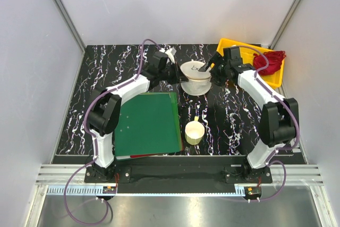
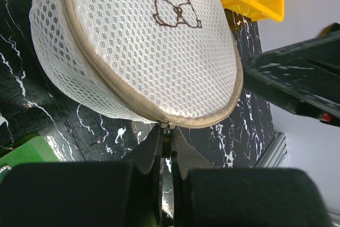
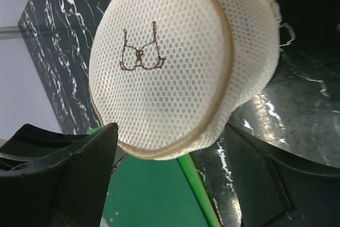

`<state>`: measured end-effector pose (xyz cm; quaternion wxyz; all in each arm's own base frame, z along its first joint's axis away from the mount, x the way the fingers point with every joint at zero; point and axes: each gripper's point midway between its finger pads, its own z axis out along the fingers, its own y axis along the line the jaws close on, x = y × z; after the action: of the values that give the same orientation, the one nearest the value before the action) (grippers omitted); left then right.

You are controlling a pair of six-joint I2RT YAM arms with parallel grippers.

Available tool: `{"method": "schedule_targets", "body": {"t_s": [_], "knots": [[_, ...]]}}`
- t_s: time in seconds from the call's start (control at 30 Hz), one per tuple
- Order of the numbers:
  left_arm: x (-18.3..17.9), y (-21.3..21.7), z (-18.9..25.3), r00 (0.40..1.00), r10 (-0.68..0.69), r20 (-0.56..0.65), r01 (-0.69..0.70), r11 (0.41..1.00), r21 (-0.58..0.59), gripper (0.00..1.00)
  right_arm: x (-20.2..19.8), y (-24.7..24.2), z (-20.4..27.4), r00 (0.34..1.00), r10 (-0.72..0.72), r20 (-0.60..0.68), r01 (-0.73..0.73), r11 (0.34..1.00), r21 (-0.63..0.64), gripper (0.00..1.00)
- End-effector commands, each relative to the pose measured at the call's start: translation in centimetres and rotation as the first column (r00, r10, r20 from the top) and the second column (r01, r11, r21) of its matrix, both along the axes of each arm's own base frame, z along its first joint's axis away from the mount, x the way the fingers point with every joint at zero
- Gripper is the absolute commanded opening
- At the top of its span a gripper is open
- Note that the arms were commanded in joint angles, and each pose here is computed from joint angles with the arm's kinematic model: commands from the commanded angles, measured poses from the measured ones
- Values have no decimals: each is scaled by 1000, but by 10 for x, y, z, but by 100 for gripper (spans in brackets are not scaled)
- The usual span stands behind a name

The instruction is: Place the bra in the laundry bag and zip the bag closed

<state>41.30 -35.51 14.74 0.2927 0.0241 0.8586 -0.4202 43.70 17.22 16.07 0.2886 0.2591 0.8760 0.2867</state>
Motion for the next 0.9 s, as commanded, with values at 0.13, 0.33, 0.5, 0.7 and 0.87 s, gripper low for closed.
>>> {"method": "schedule_targets", "body": {"t_s": [0.13, 0.33, 0.5, 0.7, 0.87], "knots": [[-4, -20, 26, 997, -48, 68, 52, 997, -58, 0, -31, -6, 34, 992, -120, 28, 116, 987, 110, 91], [-13, -24, 21, 996, -63, 67, 66, 997, -47, 0, -28, 24, 29, 981, -189, -43, 191, 907, 375, 81], [-20, -29, 19, 995, -79, 65, 82, 995, -48, 0, -18, 43, 24, 981, -177, -76, 192, 883, 428, 69], [-20, -31, 28, 992, -93, 90, 98, 994, -56, 0, -5, 51, 17, 980, -177, -89, 198, 884, 424, 43], [0, -4, 33, 995, -38, 94, 42, 998, -40, 0, 4, 45, 16, 983, -177, -39, 179, 910, 373, 0]]}}
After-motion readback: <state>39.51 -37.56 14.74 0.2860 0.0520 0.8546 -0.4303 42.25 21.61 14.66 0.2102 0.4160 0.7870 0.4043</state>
